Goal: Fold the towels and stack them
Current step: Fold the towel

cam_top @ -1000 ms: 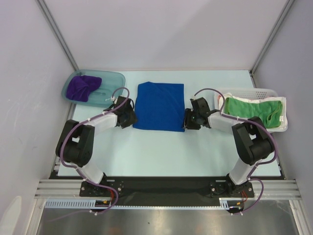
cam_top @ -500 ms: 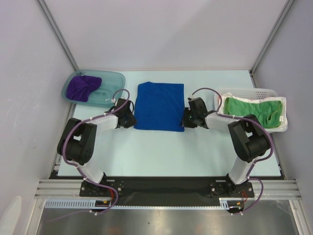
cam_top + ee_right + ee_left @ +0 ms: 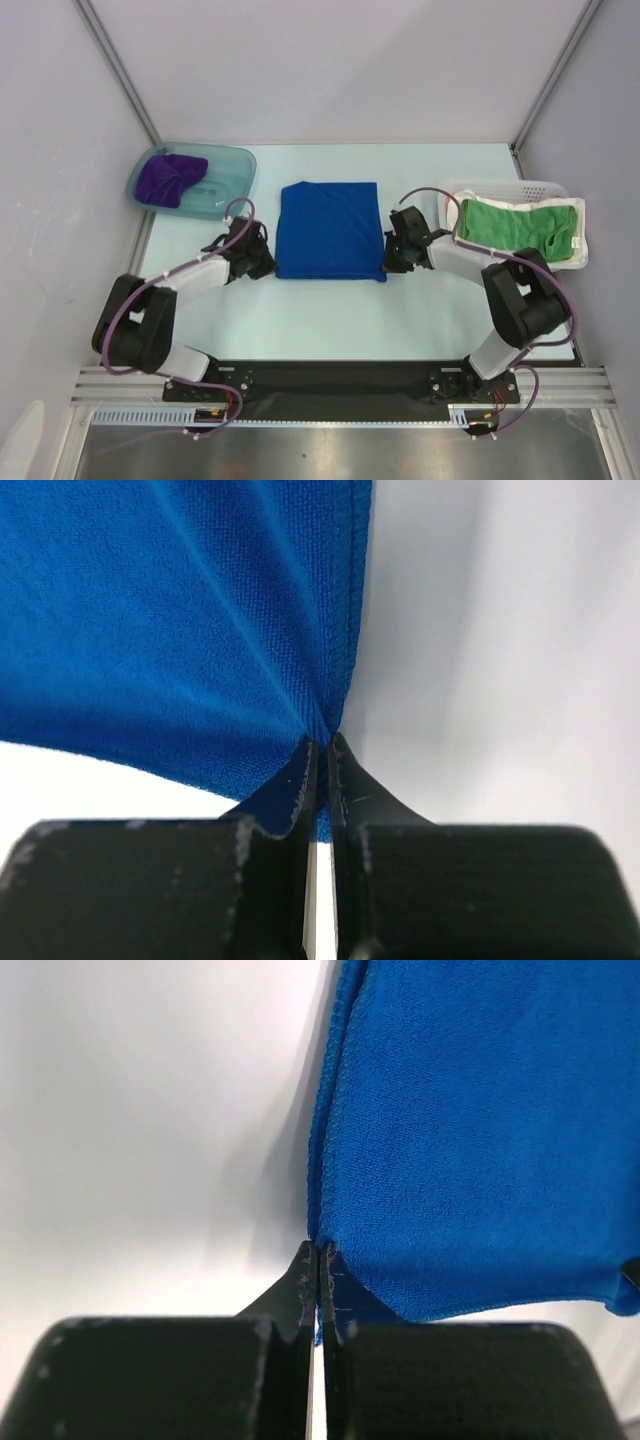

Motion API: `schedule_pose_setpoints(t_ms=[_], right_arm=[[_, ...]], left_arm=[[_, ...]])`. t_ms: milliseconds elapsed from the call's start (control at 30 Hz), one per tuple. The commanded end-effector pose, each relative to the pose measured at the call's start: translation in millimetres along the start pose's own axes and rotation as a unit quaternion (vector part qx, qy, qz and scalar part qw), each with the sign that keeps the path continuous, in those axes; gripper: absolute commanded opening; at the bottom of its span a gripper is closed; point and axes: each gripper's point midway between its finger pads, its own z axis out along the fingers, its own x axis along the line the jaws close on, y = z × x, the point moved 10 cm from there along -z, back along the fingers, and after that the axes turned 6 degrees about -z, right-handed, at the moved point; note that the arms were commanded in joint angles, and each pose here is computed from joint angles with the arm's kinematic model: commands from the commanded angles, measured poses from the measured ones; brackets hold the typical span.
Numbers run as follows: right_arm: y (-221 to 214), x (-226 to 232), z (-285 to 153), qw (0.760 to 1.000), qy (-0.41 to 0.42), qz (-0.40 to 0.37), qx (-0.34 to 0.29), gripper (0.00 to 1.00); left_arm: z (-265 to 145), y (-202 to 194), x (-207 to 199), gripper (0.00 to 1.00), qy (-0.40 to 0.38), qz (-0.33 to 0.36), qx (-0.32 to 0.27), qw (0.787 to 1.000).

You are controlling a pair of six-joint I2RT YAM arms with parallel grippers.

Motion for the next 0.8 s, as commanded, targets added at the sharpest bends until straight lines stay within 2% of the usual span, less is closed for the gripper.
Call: schedule_pose_setpoints(t_ms=[0, 200, 300, 333, 367, 400, 433, 467, 533, 600, 633, 767], right_arm=[[-29, -9, -23, 0.999, -0.030, -0.008, 0.038, 0.05], [-63, -12, -53, 0.998, -0.027, -0.008, 0.049, 0.10], [-80, -8, -59, 0.998, -0.021, -0.013, 0.062, 0.16], [-84, -8, -61, 0.998, -0.022, -0.012, 0.066, 0.18], [-87, -7, -63, 0.998, -0.017, -0.012, 0.065, 0.27], [-89, -7, -65, 0.998, -0.017, -0.011, 0.064, 0.31], [-90, -9, -66, 0.998, -0.020, -0.010, 0.061, 0.36], [-88, -9, -68, 0.998, -0.022, -0.009, 0.053, 0.45], [-78, -7, -75, 0.999, -0.020, -0.009, 0.028, 0.52], [-55, 0, -83, 1.000, -0.008, -0.010, -0.007, 0.54], [-43, 0, -80, 1.000, -0.008, -0.003, -0.021, 0.54], [30, 10, -80, 0.994, -0.013, 0.007, -0.112, 0.51]], left_arm=[[-18, -20, 11, 0.00, 0.002, -0.013, 0.026, 1.000], [-35, -55, 29, 0.00, 0.001, -0.012, 0.069, 0.998], [-41, -68, 33, 0.02, -0.005, -0.007, 0.091, 0.996], [-43, -69, 32, 0.08, -0.009, -0.005, 0.094, 0.996], [-44, -70, 30, 0.13, -0.015, -0.003, 0.095, 0.995], [-46, -70, 29, 0.20, -0.015, 0.001, 0.096, 0.995], [-48, -67, 26, 0.36, -0.019, 0.004, 0.091, 0.996], [-51, -63, 22, 0.41, -0.022, 0.010, 0.080, 0.996], [-59, -47, 9, 0.52, -0.027, 0.024, 0.047, 0.998], [-64, -33, -4, 0.55, -0.028, 0.040, 0.023, 0.999], [-72, -16, -21, 0.56, -0.035, 0.044, -0.011, 0.998], [-71, 27, -60, 0.55, -0.043, 0.041, -0.070, 0.996]])
